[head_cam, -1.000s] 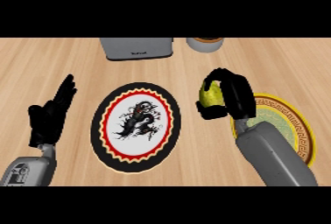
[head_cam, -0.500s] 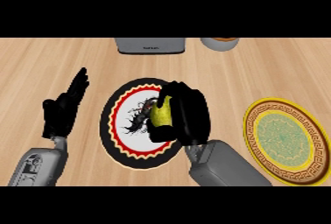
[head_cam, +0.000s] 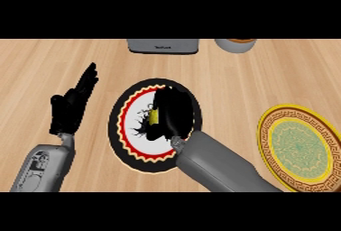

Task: Pick the pear from the plate and place it in the plate

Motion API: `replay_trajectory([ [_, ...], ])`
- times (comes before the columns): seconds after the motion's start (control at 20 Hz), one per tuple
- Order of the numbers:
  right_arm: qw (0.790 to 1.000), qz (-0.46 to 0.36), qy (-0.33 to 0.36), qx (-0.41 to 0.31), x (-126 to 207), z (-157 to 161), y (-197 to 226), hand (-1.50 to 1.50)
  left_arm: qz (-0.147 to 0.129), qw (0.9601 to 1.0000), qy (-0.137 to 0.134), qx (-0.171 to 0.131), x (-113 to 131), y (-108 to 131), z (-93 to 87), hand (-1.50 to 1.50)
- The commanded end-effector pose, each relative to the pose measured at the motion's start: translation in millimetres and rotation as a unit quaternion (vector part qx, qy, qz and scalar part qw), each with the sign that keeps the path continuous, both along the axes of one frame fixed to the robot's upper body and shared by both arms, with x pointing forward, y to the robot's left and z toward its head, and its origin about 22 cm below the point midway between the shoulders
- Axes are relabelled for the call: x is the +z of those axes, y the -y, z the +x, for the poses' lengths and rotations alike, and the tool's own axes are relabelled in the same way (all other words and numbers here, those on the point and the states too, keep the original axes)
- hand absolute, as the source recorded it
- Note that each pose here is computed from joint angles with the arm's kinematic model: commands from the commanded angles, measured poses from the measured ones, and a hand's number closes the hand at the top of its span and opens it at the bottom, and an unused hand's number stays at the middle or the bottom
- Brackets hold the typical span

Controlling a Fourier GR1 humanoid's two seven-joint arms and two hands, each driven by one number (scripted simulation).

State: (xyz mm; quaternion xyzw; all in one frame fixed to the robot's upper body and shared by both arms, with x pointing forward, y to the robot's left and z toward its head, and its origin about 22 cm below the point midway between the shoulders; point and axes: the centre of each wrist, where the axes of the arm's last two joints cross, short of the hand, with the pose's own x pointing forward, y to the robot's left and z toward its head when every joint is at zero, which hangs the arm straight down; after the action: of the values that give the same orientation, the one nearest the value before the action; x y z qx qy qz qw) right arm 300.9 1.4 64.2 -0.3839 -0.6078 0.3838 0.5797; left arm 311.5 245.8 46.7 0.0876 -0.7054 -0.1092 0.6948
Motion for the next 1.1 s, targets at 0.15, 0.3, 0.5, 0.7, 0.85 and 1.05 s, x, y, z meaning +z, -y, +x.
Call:
replay_trajectory([
  [0.15,0.994,0.079,-0.061,-0.045,-23.8,12.7,-0.9,-1.5,0.001,1.0,0.0,-0.008,3.9,6.9,9.0,0.0],
  [0.3,0.994,0.087,-0.051,-0.052,-33.7,22.2,1.0,-1.5,0.001,0.9998,0.0,-0.021,-0.9,27.4,-0.7,0.0],
  [0.5,0.985,0.168,-0.021,-0.023,-37.3,11.8,0.5,-1.5,0.003,0.9998,-0.008,-0.019,1.4,9.4,14.2,0.0],
  [0.7,0.964,0.261,0.033,-0.042,-30.6,12.3,4.3,-1.5,0.004,0.9999,-0.003,-0.015,7.5,-2.2,5.9,0.0],
  [0.85,0.942,0.32,0.066,-0.07,-24.5,9.8,9.6,-1.5,-0.004,1.0,-0.008,0.001,-1.7,-4.8,-2.7,0.0],
  [1.05,0.923,0.358,0.093,-0.105,-4.4,15.2,29.4,-1.5,-0.008,0.9997,-0.011,0.022,6.3,-17.1,-2.5,0.0],
])
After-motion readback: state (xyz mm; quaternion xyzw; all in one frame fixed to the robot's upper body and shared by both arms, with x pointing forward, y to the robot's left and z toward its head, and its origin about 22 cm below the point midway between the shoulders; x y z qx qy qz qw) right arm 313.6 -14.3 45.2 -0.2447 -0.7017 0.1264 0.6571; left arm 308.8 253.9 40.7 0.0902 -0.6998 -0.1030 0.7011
